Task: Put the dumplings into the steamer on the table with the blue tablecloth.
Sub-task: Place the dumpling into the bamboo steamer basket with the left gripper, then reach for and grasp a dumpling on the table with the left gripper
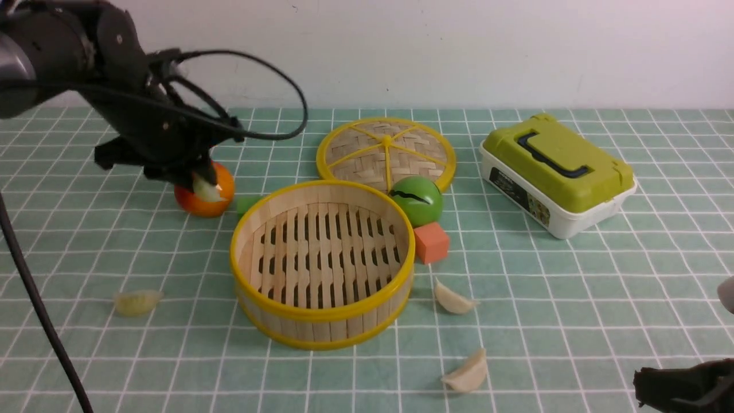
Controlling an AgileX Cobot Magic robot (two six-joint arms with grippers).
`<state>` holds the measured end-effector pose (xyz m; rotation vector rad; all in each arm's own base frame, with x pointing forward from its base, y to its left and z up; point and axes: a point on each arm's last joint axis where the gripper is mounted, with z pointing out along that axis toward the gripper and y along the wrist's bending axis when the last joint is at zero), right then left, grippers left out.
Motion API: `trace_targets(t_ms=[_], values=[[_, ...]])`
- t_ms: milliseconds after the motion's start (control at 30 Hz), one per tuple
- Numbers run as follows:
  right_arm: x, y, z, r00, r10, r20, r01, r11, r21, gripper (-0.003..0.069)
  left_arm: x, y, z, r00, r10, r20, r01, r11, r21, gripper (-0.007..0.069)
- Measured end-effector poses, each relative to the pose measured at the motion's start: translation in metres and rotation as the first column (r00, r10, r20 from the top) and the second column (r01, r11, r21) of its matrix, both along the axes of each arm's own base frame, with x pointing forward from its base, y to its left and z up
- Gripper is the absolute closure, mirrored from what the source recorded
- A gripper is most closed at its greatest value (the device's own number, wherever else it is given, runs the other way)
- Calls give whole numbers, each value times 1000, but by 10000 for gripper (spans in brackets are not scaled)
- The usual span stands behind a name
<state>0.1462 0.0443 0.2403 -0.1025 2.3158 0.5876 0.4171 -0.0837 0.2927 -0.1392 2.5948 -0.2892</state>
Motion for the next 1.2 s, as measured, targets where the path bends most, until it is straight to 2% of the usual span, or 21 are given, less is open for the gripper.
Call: trace_targets(t_ms=[100,200,367,500,567,667,767,900,1033,1067,1167,1200], values=[[0,0,0,1000,0,0,0,1000,0,638,-5,-43,3,975,-210,74,209,978,28,452],[0,0,0,1000,-1,1,1,1000,0,636,-2,-77,-23,934,-351,71,344,935,90,452],[0,0,0,1000,0,1,0,1000,-1,631,9,-92,-79,904,-426,-32,424,886,186,452],[0,0,0,1000,1,1,-1,1000,-1,627,12,-91,-92,903,-426,-61,429,877,216,445],[0,0,0,1000,1,2,-1,1000,-2,624,12,-90,-90,906,-420,-58,421,878,226,408],[0,0,0,1000,1,3,-1,1000,-2,619,10,-90,-83,917,-391,-80,399,893,207,303],[0,0,0,1000,1,3,-1,1000,-2,619,0,-87,-59,917,-387,-91,398,898,190,238],[0,0,0,1000,2,1,-2,1000,-2,617,-19,-74,-9,920,-389,-56,391,893,224,236],[0,1,0,1000,4,-4,-4,1000,8,615,-37,-28,25,947,-312,-77,321,908,270,271],[0,1,0,1000,4,-4,-4,1000,8,615,-36,-26,25,949,-305,-79,315,910,270,273],[0,1,0,1000,2,-7,-2,1000,22,608,-39,34,-1,970,-182,-159,217,946,242,296],[0,2,1,1000,1,-7,0,1000,26,608,-39,42,-8,970,-173,-169,210,949,236,297]])
